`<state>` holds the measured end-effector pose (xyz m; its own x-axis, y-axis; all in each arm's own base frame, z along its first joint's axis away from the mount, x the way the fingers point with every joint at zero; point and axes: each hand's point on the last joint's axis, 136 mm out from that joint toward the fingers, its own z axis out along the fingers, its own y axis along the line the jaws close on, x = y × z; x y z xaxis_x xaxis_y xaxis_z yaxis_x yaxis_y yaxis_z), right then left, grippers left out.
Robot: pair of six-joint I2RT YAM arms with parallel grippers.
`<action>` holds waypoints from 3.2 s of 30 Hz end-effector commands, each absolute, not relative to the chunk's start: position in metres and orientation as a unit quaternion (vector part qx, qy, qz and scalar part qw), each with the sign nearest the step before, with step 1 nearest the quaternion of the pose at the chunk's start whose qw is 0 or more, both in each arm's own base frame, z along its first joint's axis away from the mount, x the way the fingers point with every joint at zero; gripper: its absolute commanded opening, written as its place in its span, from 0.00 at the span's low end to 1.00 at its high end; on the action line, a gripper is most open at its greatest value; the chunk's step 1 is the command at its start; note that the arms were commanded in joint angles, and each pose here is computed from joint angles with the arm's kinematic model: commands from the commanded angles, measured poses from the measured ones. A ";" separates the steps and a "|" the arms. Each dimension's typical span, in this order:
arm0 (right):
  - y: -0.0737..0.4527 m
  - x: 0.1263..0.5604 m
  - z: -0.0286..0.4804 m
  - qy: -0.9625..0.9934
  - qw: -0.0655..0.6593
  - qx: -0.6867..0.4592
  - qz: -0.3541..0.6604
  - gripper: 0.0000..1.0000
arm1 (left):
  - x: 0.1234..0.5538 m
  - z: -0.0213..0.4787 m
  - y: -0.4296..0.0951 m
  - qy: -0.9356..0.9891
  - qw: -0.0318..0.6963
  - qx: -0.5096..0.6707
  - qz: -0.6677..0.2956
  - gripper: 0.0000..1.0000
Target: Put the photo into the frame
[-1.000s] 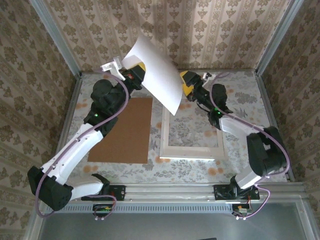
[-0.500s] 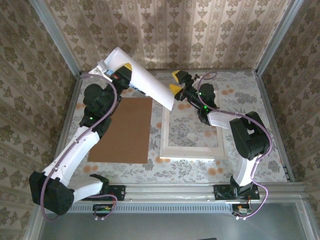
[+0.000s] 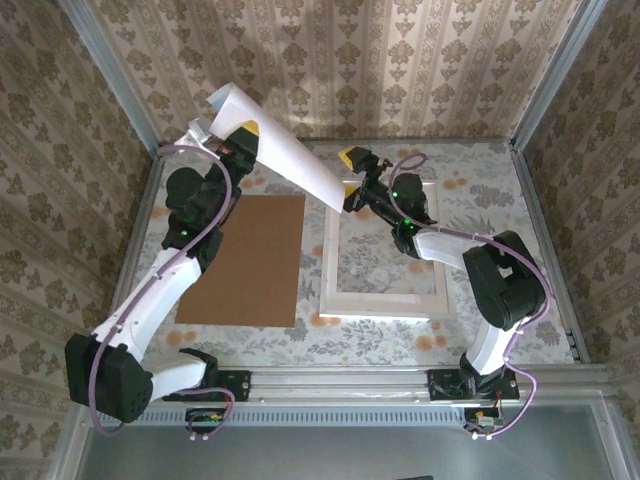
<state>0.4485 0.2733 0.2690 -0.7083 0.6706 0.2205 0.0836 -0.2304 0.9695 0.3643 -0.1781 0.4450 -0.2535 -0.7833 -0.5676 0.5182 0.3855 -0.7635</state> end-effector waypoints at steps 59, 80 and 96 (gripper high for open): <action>0.068 0.416 0.079 0.926 0.174 0.198 0.270 0.00 | 0.265 0.161 -0.138 0.858 0.361 -0.153 -0.332 0.80; 0.066 0.456 0.135 0.846 0.313 0.245 0.356 0.00 | 0.289 0.173 -0.154 0.855 0.366 -0.132 -0.344 0.77; 0.047 0.454 0.107 0.886 0.288 0.240 0.274 0.00 | 0.293 0.172 -0.156 0.856 0.366 -0.128 -0.343 0.77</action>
<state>0.4484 0.0563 0.1010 -0.7236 0.5995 -0.3421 0.2676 0.7006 0.6615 0.2871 -0.1523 0.1555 -0.7141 -0.4807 -0.5090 -0.0161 0.7381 -0.6745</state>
